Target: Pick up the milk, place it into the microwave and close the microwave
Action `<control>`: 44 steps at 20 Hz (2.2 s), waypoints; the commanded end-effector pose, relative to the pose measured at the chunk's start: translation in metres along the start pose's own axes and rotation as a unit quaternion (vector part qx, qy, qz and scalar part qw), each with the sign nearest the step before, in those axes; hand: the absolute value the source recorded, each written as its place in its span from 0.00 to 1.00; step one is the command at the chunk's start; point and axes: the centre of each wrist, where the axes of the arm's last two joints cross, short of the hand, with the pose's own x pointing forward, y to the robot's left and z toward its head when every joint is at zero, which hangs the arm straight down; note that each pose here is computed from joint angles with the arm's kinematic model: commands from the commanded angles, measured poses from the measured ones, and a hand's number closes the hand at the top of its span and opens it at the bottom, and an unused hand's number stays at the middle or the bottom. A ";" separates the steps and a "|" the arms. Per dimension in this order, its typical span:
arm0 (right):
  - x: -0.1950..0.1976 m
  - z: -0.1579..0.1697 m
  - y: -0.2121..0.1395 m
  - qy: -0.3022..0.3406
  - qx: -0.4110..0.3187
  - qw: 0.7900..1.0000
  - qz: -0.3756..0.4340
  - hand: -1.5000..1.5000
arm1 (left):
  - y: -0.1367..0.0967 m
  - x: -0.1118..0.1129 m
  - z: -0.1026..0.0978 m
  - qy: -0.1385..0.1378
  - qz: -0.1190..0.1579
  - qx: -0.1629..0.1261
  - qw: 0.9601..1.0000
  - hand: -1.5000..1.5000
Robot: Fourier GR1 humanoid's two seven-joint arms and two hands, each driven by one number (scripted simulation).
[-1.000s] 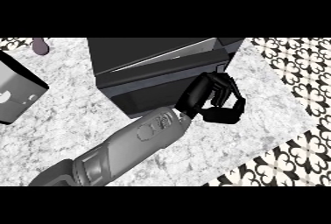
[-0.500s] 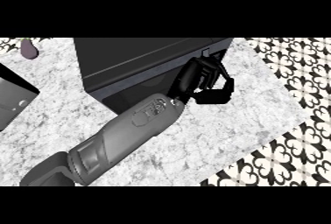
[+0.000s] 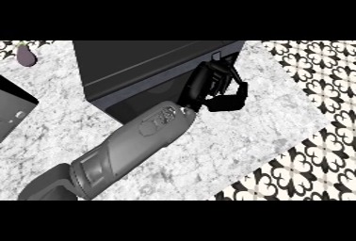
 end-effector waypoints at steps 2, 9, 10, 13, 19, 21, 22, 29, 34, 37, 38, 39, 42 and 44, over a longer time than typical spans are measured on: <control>0.005 -0.004 -0.007 0.001 0.005 1.000 0.003 0.00 | -0.022 0.019 -0.012 -0.019 0.008 -0.019 1.000 1.00; 0.009 -0.010 -0.013 -0.008 0.011 1.000 -0.008 0.00 | -0.023 0.020 -0.011 -0.023 0.015 -0.008 1.000 1.00; 0.008 -0.010 -0.014 -0.006 0.005 1.000 -0.009 0.00 | -0.023 0.018 -0.010 -0.023 0.008 -0.007 1.000 1.00; 0.012 -0.013 -0.017 -0.010 0.009 1.000 -0.005 0.00 | -0.024 0.020 -0.010 -0.022 0.012 -0.007 1.000 1.00; 0.014 -0.013 -0.022 -0.007 0.000 1.000 -0.010 0.00 | -0.008 0.004 -0.009 0.023 0.030 0.117 0.992 1.00; 0.016 -0.010 -0.025 -0.006 -0.007 1.000 -0.012 0.00 | -0.003 -0.001 -0.010 0.052 0.035 0.140 0.988 1.00; 0.017 -0.011 -0.026 -0.008 -0.009 1.000 -0.008 0.00 | -0.002 -0.005 -0.009 0.056 0.035 0.147 0.987 1.00; 0.031 -0.008 -0.035 -0.022 -0.036 0.999 0.012 0.00 | 0.005 -0.023 -0.005 0.077 0.025 0.153 0.985 1.00; 0.040 -0.006 -0.040 -0.019 -0.040 0.999 0.024 0.00 | 0.025 -0.035 -0.003 0.087 0.007 0.140 0.986 1.00; 0.043 -0.005 -0.040 -0.026 -0.052 0.998 0.023 0.00 | 0.029 -0.038 -0.003 0.086 -0.004 0.131 0.988 1.00; 0.044 -0.004 -0.039 -0.024 -0.045 0.998 0.022 0.00 | 0.035 -0.038 -0.004 0.084 -0.005 0.135 0.987 0.00; 0.045 -0.001 -0.042 -0.023 -0.059 0.998 0.025 0.00 | 0.037 -0.043 0.000 0.091 -0.005 0.139 0.986 0.00; 0.049 0.001 -0.040 -0.022 -0.062 0.997 0.027 0.00 | 0.041 -0.043 -0.001 0.088 0.004 0.137 0.987 0.00; 0.052 0.001 -0.041 -0.022 -0.065 0.997 0.032 0.00 | 0.043 -0.046 0.002 0.089 0.007 0.135 0.987 0.00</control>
